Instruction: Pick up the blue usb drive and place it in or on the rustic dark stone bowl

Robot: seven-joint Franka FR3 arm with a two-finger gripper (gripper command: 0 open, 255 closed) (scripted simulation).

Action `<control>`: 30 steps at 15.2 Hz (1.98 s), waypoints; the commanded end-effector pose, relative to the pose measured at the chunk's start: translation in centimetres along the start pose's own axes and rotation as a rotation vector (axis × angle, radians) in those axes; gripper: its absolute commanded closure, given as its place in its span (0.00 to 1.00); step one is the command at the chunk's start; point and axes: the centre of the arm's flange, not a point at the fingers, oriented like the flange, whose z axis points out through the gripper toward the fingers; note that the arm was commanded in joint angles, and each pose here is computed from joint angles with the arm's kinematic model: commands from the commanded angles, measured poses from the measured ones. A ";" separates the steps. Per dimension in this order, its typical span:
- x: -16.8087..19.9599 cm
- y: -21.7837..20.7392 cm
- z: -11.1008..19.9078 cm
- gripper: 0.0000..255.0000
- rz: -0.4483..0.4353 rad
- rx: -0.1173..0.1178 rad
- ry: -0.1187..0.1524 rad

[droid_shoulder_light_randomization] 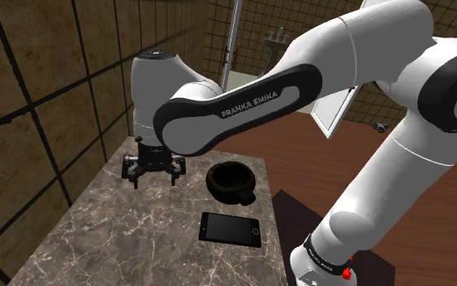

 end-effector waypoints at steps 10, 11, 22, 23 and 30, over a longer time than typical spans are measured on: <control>1.5 -8.2 7.6 0.00 0.138 0.000 -0.012; 1.5 -8.2 8.1 0.00 0.138 0.000 -0.012; 1.5 -8.2 10.0 0.00 0.138 0.000 -0.012; 1.5 -8.2 10.0 1.00 0.138 0.000 -0.012; 1.3 -8.4 10.0 1.00 0.138 0.000 -0.012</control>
